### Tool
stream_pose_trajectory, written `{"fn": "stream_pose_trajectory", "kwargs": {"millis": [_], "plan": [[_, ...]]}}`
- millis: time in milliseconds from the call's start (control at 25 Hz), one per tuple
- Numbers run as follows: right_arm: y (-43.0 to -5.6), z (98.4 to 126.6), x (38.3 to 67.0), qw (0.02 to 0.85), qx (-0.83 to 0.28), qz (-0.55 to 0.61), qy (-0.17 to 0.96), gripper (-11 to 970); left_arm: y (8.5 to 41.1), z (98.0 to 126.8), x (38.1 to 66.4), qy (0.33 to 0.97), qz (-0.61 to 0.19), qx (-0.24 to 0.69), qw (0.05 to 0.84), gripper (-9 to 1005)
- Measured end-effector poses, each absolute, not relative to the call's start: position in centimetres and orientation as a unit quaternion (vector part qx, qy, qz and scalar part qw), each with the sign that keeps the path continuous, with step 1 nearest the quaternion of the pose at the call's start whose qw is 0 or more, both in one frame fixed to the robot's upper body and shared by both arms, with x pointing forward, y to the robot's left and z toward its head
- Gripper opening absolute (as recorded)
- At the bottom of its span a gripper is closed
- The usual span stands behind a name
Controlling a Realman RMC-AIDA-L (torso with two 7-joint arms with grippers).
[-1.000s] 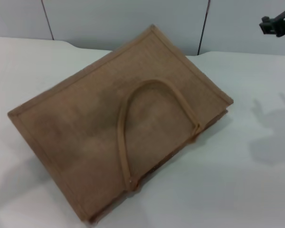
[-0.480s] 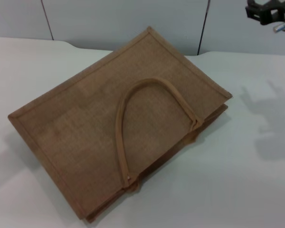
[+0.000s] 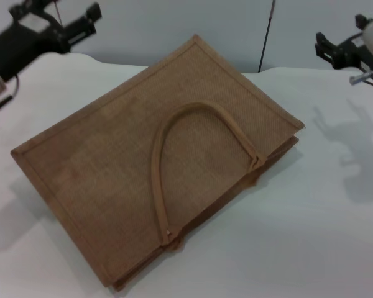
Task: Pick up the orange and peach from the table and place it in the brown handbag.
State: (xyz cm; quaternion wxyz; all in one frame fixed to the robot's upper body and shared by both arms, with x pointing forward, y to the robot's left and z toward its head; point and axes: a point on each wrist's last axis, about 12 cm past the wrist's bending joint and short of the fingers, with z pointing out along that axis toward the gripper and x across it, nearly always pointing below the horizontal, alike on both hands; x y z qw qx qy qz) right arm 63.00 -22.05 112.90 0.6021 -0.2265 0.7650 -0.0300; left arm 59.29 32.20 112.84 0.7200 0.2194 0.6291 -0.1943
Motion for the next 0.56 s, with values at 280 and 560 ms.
{"fn": "stream_pose_trajectory", "kwargs": {"millis": [280, 560], "plan": [[-24.2, 110.2, 63.3, 0.604, -0.209, -0.027, 0.769, 794, 30.3, 108.6, 59.4, 0.658, -0.158, 0.167, 0.717, 876], [-24.0, 109.8, 63.7, 0.597, -0.216, -0.027, 0.772, 794, 29.9, 107.4, 59.4, 0.674, -0.135, 0.156, 0.709, 876]]}}
